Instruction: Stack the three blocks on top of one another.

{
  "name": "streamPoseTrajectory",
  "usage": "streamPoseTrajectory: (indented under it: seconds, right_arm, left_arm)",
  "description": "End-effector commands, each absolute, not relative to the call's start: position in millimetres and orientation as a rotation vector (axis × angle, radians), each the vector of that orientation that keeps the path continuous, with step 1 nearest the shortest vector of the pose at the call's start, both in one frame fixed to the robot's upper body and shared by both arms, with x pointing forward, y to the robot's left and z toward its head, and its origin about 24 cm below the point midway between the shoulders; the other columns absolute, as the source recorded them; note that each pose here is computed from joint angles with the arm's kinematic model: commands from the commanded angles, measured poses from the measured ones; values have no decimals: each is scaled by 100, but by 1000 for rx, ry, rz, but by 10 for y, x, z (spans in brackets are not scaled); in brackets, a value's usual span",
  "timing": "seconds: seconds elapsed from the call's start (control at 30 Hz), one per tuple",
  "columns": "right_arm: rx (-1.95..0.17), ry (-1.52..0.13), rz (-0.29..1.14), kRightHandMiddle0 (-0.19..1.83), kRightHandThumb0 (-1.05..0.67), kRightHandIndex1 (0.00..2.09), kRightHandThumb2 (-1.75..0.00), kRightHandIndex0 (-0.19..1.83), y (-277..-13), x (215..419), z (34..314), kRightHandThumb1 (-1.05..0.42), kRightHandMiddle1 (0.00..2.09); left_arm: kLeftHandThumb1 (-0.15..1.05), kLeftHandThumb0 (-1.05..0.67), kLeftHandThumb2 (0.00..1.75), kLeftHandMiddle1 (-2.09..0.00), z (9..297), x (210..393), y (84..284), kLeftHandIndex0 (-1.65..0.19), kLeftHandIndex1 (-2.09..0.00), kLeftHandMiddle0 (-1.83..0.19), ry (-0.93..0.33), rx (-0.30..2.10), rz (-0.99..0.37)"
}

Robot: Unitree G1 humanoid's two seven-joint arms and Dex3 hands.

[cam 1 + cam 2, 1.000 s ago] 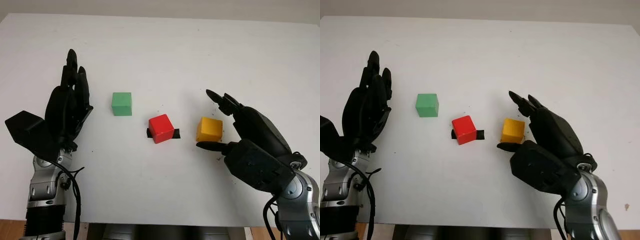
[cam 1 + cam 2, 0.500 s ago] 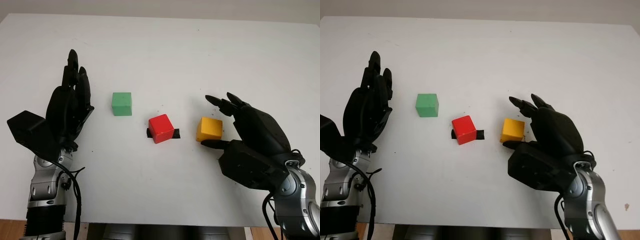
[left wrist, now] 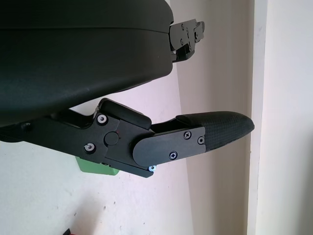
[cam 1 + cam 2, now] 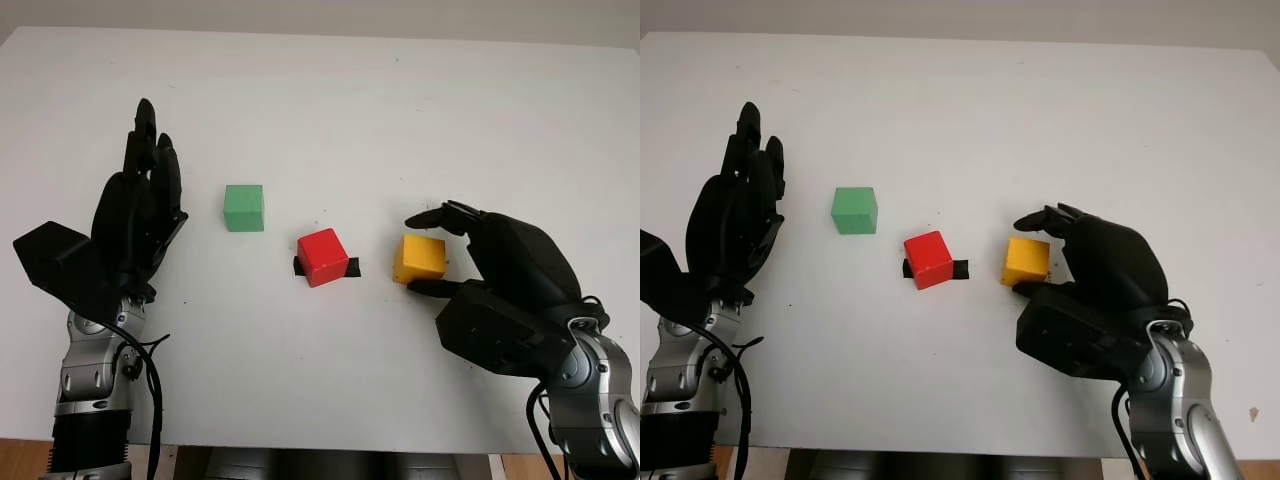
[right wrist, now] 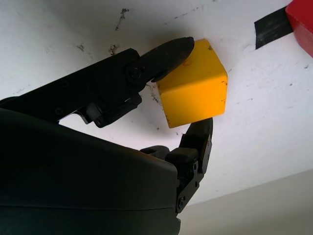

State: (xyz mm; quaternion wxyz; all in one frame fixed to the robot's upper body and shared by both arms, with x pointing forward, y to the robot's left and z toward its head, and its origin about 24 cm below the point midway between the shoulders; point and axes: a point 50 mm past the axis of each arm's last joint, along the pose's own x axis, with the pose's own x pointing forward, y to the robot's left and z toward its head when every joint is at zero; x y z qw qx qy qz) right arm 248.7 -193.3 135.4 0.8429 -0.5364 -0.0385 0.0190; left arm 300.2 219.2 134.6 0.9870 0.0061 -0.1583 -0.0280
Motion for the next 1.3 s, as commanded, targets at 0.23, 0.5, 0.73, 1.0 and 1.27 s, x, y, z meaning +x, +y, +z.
streamPoseTrajectory:
  seconds: [0.23,0.5,0.73,1.0,1.27]
  right_arm:
    - [-1153,-99,67,55,-34,10,-6,46,-1960,2497,1404,-89,99]
    - [-1163,-114,61,56,-30,12,-5,54,-1971,2500,1446,-89,120]
    - [-1094,-111,71,47,-28,8,-6,51,-1987,2525,1521,-92,128]
    - [-928,-141,89,43,-28,7,-5,50,-2081,2601,1650,-91,133]
    - [-852,-211,199,46,-30,4,-5,46,-2152,2793,1890,-89,139]
  left_arm:
    - [105,-77,61,0,1328,2994,2213,19,0,19,-321,23,-56]
    - [105,-76,61,0,1312,2995,2189,19,0,19,-319,34,-66]
    - [105,-76,61,0,1307,2994,2186,19,0,19,-316,59,-64]
    - [105,-76,61,0,1303,2992,2185,19,0,19,-316,63,-56]
    - [105,-77,61,0,1295,2995,2155,19,0,19,-311,59,-58]
